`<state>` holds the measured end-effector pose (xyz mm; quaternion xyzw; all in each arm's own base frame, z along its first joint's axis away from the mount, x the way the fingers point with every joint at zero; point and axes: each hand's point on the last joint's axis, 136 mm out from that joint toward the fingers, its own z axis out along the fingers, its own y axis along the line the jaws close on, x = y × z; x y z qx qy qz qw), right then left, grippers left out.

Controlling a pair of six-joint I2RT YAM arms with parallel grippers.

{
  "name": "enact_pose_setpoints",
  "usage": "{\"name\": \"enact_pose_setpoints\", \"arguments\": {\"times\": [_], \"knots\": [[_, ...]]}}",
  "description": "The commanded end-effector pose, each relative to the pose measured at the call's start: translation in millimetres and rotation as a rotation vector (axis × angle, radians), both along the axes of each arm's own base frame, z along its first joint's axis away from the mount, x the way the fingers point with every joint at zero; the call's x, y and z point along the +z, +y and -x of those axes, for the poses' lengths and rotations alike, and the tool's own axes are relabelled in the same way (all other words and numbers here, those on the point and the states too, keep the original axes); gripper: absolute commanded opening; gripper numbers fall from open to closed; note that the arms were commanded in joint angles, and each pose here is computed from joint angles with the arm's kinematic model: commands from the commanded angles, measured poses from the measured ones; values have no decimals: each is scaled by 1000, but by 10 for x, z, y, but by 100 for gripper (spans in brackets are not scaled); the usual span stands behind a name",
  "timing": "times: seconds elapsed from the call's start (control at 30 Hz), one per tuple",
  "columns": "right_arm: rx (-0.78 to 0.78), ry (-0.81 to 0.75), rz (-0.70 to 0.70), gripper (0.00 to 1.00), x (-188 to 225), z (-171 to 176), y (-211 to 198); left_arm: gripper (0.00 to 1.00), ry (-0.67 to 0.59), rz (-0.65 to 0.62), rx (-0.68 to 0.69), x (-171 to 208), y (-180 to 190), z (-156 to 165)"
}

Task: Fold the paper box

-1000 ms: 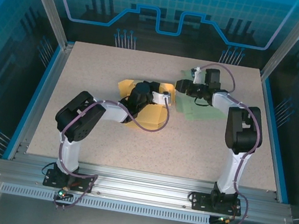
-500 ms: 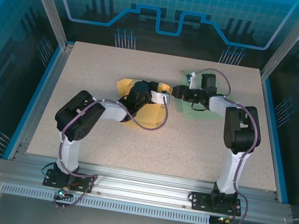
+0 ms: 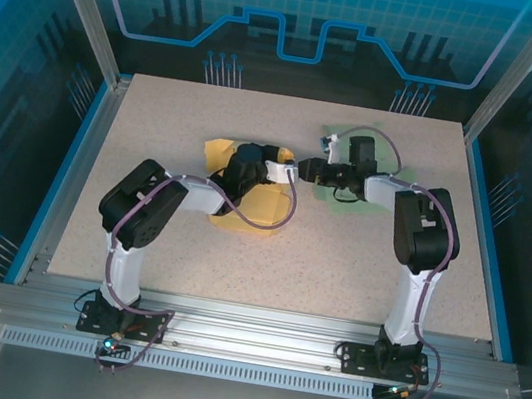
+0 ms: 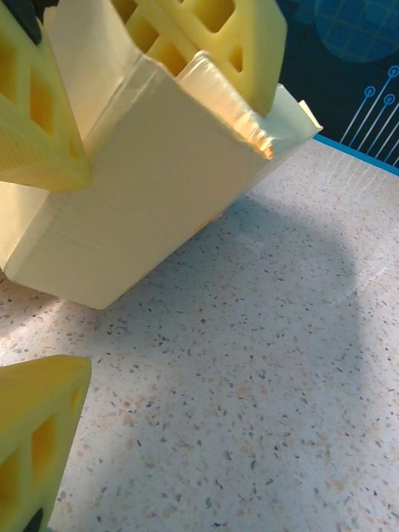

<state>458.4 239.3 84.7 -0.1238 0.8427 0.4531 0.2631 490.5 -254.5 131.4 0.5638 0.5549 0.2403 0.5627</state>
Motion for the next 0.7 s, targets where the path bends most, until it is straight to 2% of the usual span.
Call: {"name": "enact_pose_setpoints", "arguments": {"times": [0.0,0.1,0.4,0.67], "knots": [[33,-7,-30,56,5,77,84,0,72,72,-17,-61,4,33],[40,-10,-46,56,11,90,114,0,111,89,-23,-75,23,58],[99,-45,-100,57,122,132,277,0,111,103,-14,-30,35,7],[115,-39,-91,59,56,133,379,0,134,166,-15,102,25,-16]]}}
